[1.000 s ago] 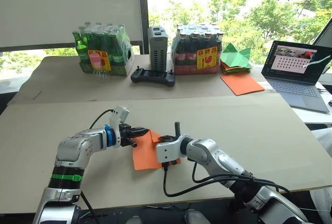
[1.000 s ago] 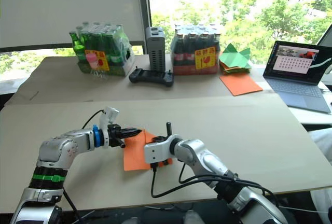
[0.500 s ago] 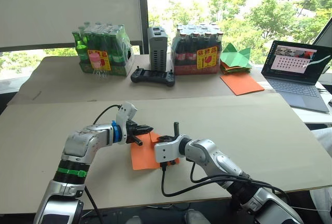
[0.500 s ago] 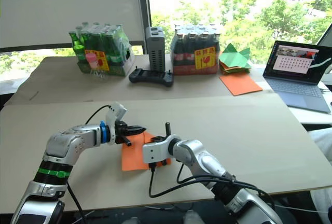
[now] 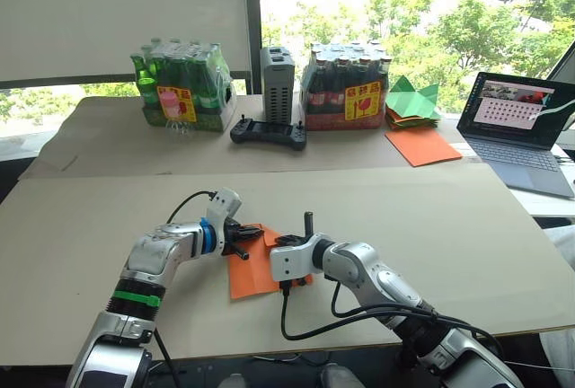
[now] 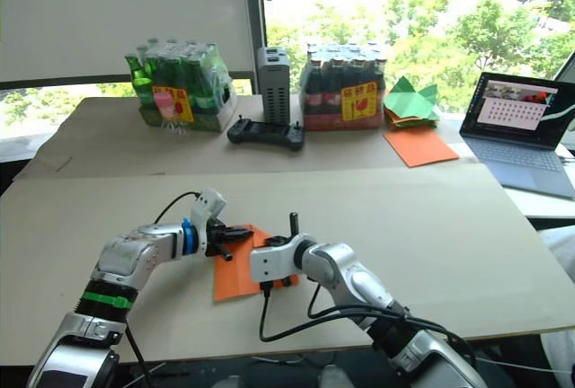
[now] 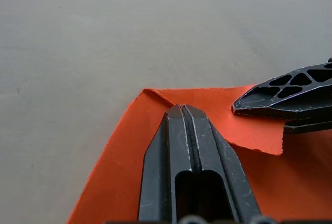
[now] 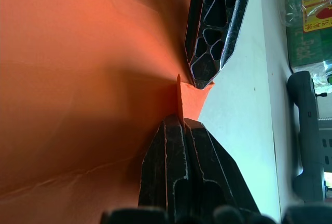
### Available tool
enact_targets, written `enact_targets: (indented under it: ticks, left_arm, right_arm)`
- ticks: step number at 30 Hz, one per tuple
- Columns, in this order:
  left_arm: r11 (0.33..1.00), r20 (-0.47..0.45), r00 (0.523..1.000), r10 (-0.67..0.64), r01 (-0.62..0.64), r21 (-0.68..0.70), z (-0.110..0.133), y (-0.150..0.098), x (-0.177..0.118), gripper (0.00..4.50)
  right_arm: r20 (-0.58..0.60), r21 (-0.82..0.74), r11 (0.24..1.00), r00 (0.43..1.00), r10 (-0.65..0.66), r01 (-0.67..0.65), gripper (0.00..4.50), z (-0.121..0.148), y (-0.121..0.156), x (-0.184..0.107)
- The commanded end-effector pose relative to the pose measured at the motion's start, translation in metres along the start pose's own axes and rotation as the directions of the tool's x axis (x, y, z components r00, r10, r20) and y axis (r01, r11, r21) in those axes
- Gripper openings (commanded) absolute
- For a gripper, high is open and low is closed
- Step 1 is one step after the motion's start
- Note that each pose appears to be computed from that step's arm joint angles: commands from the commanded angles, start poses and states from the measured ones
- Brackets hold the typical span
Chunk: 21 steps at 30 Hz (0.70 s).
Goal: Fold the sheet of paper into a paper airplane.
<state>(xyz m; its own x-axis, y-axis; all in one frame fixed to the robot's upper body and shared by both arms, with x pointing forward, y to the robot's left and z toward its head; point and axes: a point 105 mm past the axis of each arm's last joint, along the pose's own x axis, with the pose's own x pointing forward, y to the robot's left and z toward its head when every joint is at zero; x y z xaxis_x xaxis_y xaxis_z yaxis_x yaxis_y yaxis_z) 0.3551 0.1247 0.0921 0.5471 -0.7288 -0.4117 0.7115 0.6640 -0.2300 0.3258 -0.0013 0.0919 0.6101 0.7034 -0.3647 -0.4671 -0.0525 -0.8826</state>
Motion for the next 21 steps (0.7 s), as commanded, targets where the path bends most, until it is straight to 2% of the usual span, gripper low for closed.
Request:
enact_targets:
  ticks: [1, 11, 19, 21]
  left_arm:
    - [0.999, 0.032, 0.999, -0.041, 0.04, 0.011, 0.013, -0.009, 0.001, 0.0]
    - [0.998, 0.048, 0.998, -0.038, 0.036, 0.042, 0.022, -0.006, -0.002, 0.0]
    - [0.997, -0.014, 0.999, -0.031, 0.032, 0.077, 0.007, -0.006, 0.013, 0.0]
    - [0.996, -0.032, 0.999, -0.028, 0.03, 0.078, 0.002, -0.005, 0.014, 0.0]
  right_arm:
    - [0.024, -0.01, 1.0, 1.0, 0.0, 0.0, 0.11, 0.007, 0.001, -0.001]
    - [0.026, 0.0, 1.0, 1.0, -0.004, 0.004, 0.11, 0.008, 0.002, 0.0]
    - [0.033, 0.02, 1.0, 0.999, 0.006, -0.007, 0.11, 0.01, 0.003, 0.0]
    - [0.036, 0.034, 0.999, 0.999, 0.017, -0.018, 0.66, 0.01, 0.004, -0.001]
